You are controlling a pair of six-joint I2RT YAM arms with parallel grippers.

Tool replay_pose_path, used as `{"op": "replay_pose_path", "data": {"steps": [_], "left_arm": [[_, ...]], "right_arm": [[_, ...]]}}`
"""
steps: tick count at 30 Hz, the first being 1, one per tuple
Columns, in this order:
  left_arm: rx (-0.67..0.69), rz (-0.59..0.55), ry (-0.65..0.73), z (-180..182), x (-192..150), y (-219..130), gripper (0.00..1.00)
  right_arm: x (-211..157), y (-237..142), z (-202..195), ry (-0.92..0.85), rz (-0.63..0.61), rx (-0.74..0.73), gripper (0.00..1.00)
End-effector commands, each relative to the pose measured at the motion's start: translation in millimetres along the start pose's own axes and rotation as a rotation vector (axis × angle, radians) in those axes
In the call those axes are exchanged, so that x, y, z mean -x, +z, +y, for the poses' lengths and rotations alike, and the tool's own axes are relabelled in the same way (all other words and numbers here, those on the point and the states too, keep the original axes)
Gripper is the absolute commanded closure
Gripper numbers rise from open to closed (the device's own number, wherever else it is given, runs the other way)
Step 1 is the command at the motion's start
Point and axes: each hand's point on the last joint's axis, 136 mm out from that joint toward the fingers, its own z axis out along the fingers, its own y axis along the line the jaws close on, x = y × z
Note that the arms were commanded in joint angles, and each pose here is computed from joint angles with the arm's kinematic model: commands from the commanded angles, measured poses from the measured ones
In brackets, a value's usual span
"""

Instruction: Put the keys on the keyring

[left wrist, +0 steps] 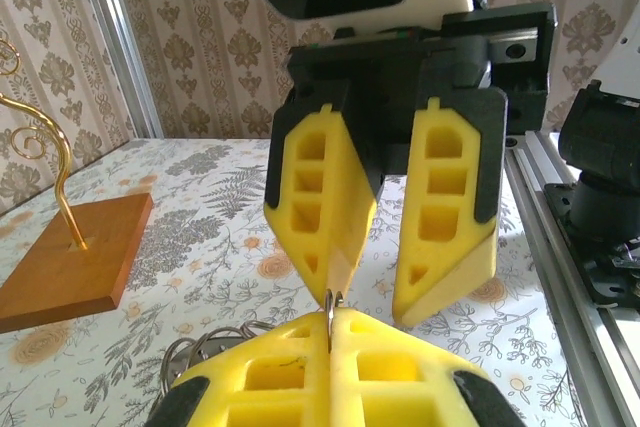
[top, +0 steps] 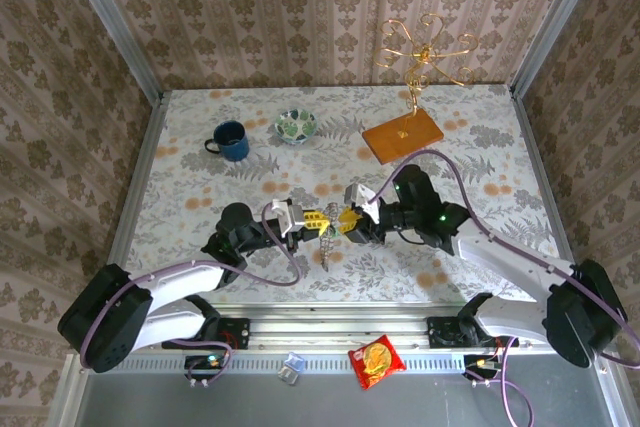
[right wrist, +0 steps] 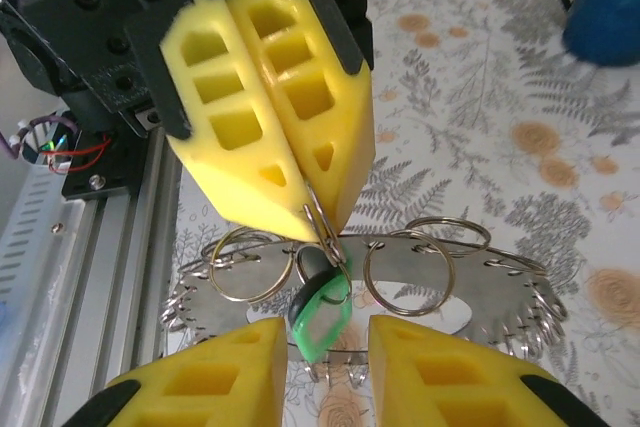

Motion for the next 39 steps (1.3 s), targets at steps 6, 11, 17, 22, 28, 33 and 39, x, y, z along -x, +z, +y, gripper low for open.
{"op": "replay_pose_path", "data": {"steps": [6,11,17,22,28,33,39], "left_arm": [[0.004,-0.101,0.001,1,21,-1,1.00],[-0.004,-0.138,-0.017,2,25,1,1.00],[-0.009,-0.149,-0.028,2,25,4,1.00],[-0.017,-0.150,-0.034,0,26,4,1.00],[-0.033,-0.151,-0.039,-3,26,6,1.00],[-0.034,-0.156,-0.037,-3,28,6,1.00],[0.041,-0.127,-0.037,5,18,0,0.84]], "right_arm": [[26,-12,2,-0.066,-0.104,-0.027,0.70],[34,-10,-3,-0.095,-0.140,-0.055,0.69],[31,-2,-6,-0.087,-0.136,-0.048,0.69],[27,2,-8,-0.083,-0.130,-0.051,0.70],[30,6,-8,-0.081,-0.143,-0.030,0.74],[36,9,-7,-0.088,-0.156,-0.007,0.89],[34,3,-1,-0.133,-0.114,0.006,1.00]]}}
